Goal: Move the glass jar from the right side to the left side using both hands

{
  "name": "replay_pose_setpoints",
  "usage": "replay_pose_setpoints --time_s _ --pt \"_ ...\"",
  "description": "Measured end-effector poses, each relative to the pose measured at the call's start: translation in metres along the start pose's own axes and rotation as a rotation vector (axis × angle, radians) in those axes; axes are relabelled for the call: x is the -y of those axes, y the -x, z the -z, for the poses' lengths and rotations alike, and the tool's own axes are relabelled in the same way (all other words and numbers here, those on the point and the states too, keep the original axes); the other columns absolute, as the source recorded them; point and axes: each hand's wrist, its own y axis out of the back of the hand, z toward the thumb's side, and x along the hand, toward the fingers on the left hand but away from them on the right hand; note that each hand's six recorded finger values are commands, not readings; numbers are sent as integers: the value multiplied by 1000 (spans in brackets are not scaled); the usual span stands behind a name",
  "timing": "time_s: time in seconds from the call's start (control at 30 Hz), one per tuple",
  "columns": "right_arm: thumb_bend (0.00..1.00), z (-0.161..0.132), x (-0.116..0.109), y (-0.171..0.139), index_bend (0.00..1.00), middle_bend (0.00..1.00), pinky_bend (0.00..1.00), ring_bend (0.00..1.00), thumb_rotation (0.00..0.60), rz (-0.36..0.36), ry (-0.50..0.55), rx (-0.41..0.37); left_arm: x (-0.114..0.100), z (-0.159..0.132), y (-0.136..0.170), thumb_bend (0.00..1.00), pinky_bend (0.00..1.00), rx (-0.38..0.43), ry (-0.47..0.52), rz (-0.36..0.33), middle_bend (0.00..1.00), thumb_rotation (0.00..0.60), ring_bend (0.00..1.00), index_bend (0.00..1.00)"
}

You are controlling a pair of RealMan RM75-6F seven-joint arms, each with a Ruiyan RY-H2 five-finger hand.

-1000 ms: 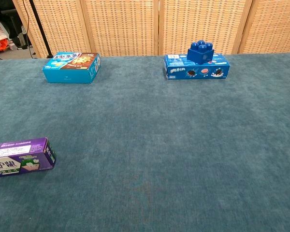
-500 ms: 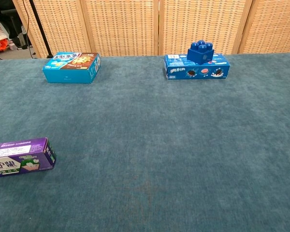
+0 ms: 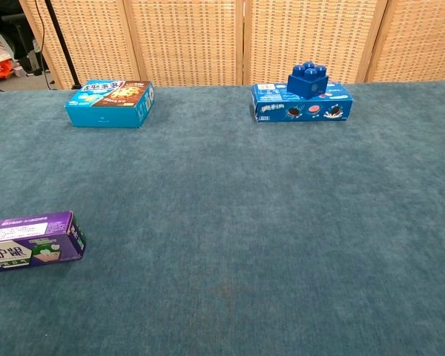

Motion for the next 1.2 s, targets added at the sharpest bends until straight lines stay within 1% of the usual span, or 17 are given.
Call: replay_pose_setpoints --time_s 0.27,0.53,0.97,1.2 --pt "1000 -11 29 -6 106 58 196 0 600 -89 -6 -28 0 0 0 0 0 0 3 0 0 600 0 0" --pt "1000 -20 58 -10 106 58 228 0 600 -168 10 -37 -2 3 0 0 0 -4 12 1 0 600 0 0" --pt "1000 -33 88 -18 106 58 240 0 600 -248 52 -48 -2 3 0 0 0 -4 16 2 0 600 0 0" --pt "1000 -48 122 -31 106 58 240 0 600 -337 53 -71 -2 3 0 0 0 -3 16 2 0 600 0 0"
